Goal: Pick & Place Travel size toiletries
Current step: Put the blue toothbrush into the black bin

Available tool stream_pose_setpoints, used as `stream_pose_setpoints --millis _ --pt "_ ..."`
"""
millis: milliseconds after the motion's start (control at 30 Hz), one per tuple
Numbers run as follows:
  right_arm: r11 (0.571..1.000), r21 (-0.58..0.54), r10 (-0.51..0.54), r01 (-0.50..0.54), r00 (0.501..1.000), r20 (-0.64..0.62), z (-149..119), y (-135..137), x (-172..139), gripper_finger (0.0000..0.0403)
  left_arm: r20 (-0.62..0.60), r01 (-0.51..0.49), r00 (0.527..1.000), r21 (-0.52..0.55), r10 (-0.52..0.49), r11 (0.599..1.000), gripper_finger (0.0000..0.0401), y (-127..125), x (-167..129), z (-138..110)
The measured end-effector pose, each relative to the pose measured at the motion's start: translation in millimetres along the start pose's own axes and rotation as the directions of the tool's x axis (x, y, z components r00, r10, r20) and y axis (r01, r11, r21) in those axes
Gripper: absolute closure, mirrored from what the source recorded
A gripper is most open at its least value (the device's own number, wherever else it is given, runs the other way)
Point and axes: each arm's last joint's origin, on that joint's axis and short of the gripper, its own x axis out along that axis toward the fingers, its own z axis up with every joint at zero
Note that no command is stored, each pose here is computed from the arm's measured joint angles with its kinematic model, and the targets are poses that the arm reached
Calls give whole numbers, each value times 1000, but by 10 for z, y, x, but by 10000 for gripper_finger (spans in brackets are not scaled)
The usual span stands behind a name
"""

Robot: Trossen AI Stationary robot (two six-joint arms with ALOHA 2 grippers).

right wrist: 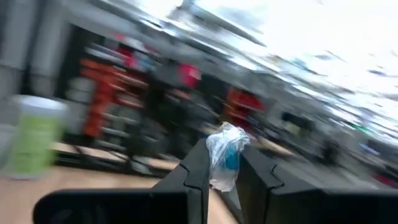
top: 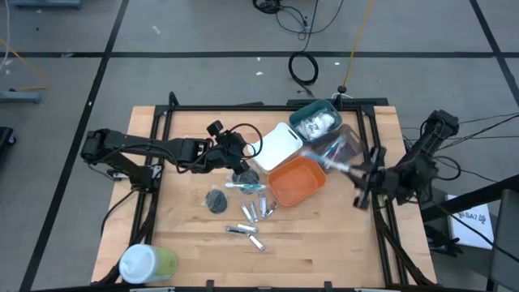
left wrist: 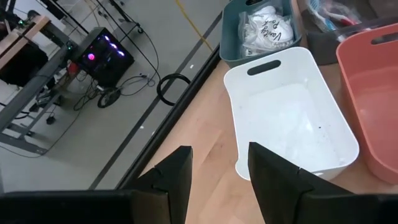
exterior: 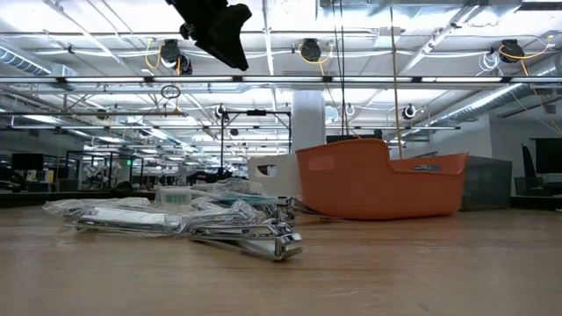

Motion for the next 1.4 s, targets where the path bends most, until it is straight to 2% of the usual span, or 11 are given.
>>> stream_pose_setpoints --millis 167,267,333,467,633,800,900,1000,1100,1233,1400 --pt "987 44 154 -153 987 -35 66 128 153 364 5 0 1000 -6 0 1000 249 0 1 6" --pt "957 78 285 -279 955 -81 114 184 285 364 5 0 1000 -13 0 1000 249 0 1 5" --pt "947 100 317 -306 939 -135 167 167 391 364 5 0 1000 -16 0 1000 249 0 1 5" --pt "951 116 310 -288 909 -279 288 62 609 364 4 0 1000 -29 0 1000 249 0 1 5" --pt "982 56 185 -182 838 -514 418 -207 802 364 4 0 1000 -30 0 1000 249 0 1 4" --pt "999 39 45 -25 691 -721 355 -481 824 364 3 0 1000 -30 0 1000 249 0 1 3" --pt "997 7 -38 78 558 -829 227 -616 751 363 -1 -1 1000 -26 1 1000 249 1 1 -2" --pt "985 -19 -84 169 388 -918 96 -715 656 362 -1 -1 1000 -26 1 1000 249 1 1 -2" --pt "965 -84 -154 249 277 -948 21 -774 614 362 -1 -1 1000 -26 1 1000 249 1 1 -1" --pt "941 -188 -251 280 209 -945 -38 -824 629 358 -1 -1 1000 -26 1 1000 249 1 1 -1" --pt "926 -260 -318 272 193 -928 -95 -866 721 331 -1 -1 1000 -27 1 1000 249 1 1 -1"
